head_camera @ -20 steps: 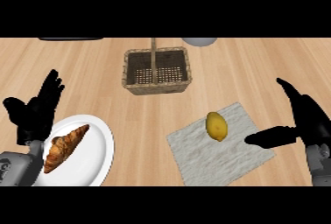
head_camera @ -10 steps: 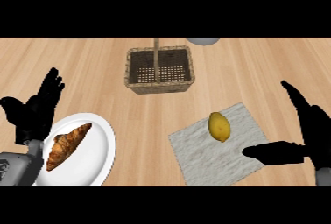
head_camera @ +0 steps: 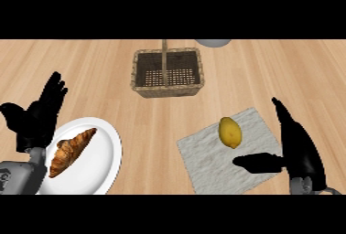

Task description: Pick the lemon from the placemat and place it in the basket

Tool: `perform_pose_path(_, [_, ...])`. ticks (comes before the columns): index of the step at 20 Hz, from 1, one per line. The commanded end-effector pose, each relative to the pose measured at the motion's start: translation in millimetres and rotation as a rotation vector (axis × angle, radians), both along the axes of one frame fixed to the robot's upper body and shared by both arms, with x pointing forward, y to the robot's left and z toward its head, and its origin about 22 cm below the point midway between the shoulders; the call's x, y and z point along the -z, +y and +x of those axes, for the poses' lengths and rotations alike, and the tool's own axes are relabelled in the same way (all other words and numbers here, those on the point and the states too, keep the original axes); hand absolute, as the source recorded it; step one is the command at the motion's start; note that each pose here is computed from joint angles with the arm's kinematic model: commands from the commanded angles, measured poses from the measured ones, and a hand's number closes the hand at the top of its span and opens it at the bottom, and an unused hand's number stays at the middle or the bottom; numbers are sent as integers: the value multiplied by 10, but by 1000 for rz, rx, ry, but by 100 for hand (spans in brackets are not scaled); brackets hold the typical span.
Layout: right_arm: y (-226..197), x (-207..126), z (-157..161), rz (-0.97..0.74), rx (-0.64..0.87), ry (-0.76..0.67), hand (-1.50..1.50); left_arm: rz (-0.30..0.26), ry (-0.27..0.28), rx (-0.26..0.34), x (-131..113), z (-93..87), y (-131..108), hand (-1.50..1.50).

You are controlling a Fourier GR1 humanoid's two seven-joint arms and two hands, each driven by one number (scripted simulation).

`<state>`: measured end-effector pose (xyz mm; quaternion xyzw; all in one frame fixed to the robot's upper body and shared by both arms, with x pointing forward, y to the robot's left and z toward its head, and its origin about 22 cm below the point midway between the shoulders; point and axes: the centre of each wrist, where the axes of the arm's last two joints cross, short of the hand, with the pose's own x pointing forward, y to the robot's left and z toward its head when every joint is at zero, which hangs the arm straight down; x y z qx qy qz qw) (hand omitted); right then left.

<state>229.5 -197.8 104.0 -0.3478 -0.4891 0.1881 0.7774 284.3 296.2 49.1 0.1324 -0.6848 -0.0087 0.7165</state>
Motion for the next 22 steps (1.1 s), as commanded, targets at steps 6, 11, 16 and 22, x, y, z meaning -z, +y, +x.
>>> perform_pose_path(6, [225, 371, -37, -27, 60, -37, -150, 4, 5, -4, 6, 78, 102, 0])
perform_pose_path(11, [-29, 407, -71, -16, 53, -60, -150, -19, -4, -4, -62, 3, -16, 0])
perform_pose_path(16, [253, 594, 76, 13, 52, -60, -150, 2, 9, 12, -172, -49, -166, 0])
perform_pose_path(22, [443, 424, 141, 0, 49, -46, -150, 7, 18, 11, 55, -39, 61, 0])
